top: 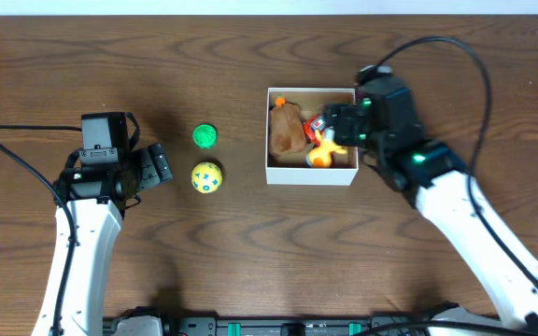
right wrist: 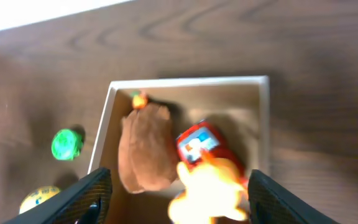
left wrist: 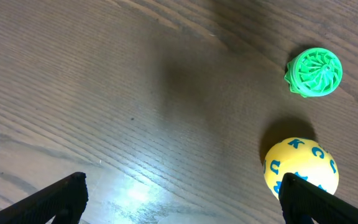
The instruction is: Pack container
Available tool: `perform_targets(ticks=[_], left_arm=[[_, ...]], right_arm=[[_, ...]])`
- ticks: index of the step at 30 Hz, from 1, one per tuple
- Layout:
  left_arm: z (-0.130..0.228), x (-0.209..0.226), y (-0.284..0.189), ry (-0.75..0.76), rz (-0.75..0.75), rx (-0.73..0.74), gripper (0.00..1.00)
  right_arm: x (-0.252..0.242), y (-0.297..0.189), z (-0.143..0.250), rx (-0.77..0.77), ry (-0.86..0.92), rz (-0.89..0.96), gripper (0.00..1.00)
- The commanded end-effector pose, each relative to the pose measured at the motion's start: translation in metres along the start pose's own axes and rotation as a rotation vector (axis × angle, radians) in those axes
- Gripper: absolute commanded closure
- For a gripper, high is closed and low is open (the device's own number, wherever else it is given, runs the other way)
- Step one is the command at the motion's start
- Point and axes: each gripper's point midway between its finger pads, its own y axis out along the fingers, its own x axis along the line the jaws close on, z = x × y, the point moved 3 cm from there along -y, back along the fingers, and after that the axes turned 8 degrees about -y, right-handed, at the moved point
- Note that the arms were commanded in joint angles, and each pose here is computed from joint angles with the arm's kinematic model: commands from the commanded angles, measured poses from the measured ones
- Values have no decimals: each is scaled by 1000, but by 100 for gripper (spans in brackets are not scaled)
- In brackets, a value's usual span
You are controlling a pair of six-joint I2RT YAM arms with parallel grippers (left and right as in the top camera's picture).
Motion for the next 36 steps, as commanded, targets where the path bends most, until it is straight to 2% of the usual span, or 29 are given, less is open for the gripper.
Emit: perform_targets(ticks=[1, 4, 7, 9, 13, 18, 23, 25, 29, 36], left_arm=[[-6, -1, -3, 11, 2, -13, 2], [-6, -2, -3, -5, 10, -10, 2], [4, -17, -4, -81, 119, 57, 2], [12, -27, -6, -104, 189, 110, 2], [5, -51, -10, -78, 343, 103, 2], [-7, -66, -20, -24, 407, 58, 2], [-18, -98, -38, 122, 462, 20, 2], [-20, -110, -41, 193, 456, 19, 2], [-18, -110, -24, 222, 338, 55, 2], [12, -104, 35, 228, 225, 270, 2]], right_arm=[[-30, -16, -11, -28, 56, 76, 31], [-65, -22, -3, 19, 149, 160, 32], [-105, -27, 6, 64, 262, 255, 28], [-129, -31, 11, 82, 320, 309, 18], [-166, -39, 19, 108, 425, 381, 1], [-182, -45, 22, 111, 467, 414, 1], [-181, -45, 22, 110, 466, 413, 1], [-181, -45, 23, 114, 466, 414, 1], [-181, -45, 25, 124, 468, 416, 1], [-181, -45, 25, 124, 468, 416, 1]])
